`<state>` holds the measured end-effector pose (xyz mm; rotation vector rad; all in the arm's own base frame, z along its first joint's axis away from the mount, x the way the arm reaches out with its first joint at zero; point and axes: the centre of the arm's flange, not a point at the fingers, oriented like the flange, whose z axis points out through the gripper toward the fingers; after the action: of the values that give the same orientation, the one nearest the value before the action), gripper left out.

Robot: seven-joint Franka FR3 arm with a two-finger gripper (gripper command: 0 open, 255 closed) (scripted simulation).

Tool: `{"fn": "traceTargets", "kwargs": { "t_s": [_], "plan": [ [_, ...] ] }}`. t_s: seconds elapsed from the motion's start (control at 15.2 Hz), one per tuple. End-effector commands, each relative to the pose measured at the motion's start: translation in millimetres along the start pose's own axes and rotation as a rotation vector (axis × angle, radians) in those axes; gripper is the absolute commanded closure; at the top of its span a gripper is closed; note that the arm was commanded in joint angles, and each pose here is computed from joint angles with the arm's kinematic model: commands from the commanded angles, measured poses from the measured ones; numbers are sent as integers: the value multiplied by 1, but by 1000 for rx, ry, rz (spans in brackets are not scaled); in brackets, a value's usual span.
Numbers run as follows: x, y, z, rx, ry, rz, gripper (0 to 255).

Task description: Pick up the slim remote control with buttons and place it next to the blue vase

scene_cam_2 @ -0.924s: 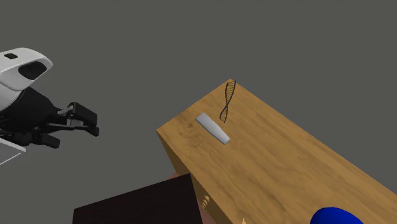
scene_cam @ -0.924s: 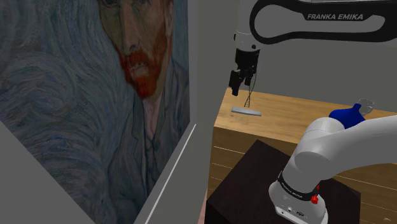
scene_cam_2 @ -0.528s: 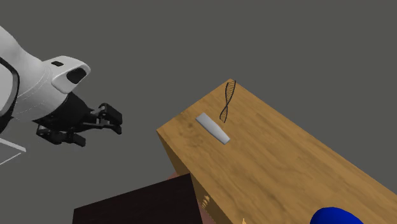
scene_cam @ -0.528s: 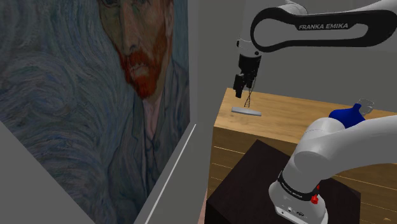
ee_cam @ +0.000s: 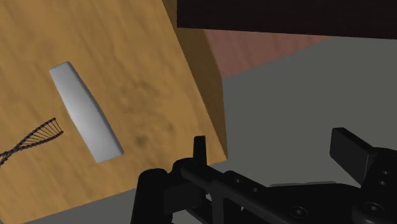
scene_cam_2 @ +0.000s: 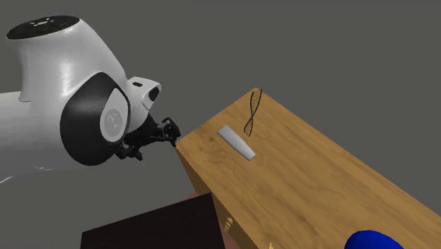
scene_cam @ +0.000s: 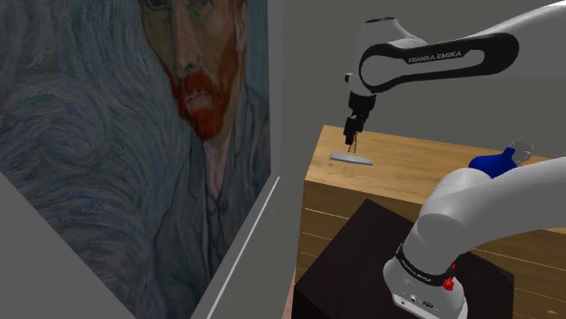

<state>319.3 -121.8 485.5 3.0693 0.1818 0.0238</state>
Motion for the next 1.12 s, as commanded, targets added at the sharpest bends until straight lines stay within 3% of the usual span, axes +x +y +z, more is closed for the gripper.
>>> {"fn": "traceTargets", "kwargs": {
  "t_s": [0.0, 1.06],
  "plan": [
    [0, 21, 19, 4, 2, -23, 0],
    [25, 183, 161, 46, 4, -190, 0]
  ]
}}
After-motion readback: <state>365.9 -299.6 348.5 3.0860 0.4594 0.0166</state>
